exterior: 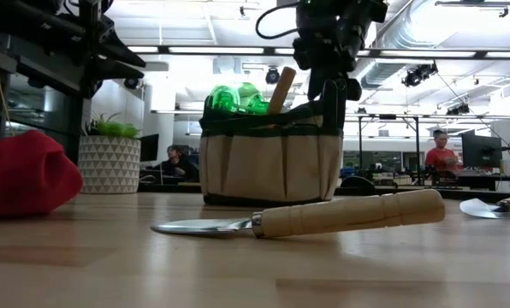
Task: Pick & Place Garden tools in Gardening bag
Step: Adjust the gardening bag on the table
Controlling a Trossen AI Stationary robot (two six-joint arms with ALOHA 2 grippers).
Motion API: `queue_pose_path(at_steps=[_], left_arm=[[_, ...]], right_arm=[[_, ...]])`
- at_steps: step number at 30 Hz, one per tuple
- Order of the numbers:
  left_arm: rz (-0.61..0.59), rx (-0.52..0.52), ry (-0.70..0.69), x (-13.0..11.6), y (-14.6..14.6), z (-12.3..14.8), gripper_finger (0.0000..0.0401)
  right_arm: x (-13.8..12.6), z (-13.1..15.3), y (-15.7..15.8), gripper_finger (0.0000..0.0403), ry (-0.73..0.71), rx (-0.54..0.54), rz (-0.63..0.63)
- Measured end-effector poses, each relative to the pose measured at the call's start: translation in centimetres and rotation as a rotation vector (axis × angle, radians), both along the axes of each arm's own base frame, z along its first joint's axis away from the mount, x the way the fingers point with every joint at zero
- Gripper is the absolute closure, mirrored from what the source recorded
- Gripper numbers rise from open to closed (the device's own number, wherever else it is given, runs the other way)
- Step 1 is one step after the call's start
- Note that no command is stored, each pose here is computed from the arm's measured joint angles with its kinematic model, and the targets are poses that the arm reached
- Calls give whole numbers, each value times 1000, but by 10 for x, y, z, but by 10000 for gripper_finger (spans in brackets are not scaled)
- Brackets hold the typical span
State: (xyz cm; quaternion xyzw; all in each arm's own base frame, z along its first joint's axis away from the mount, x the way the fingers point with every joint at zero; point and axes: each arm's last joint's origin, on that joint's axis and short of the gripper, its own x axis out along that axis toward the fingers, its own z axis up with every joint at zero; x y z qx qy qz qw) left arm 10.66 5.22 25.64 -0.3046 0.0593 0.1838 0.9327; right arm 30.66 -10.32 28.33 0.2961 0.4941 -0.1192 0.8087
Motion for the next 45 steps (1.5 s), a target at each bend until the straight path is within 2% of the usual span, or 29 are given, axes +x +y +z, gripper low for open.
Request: queue_pose_path(at_steps=[11, 16, 20, 36, 40, 45], left_arm=[[0, -7, 13, 2, 1, -1, 299], [0, -7, 14, 2, 1, -2, 299], [-1, -8, 14, 2, 1, -2, 299], [-3, -8, 14, 2, 1, -2, 299], [-6, -8, 14, 2, 1, -2, 299], [-6, -8, 14, 2, 1, -2, 299]], right_arm=[[5, -5, 2, 229, 3, -49, 79], [11, -10, 6, 229, -4, -77, 153], [12, -12, 4, 229, 6, -123, 158], [18, -26, 1, 231, 60, -147, 193], [17, -25, -1, 267, 67, -169, 180], [16, -25, -2, 354, 69, -179, 171]])
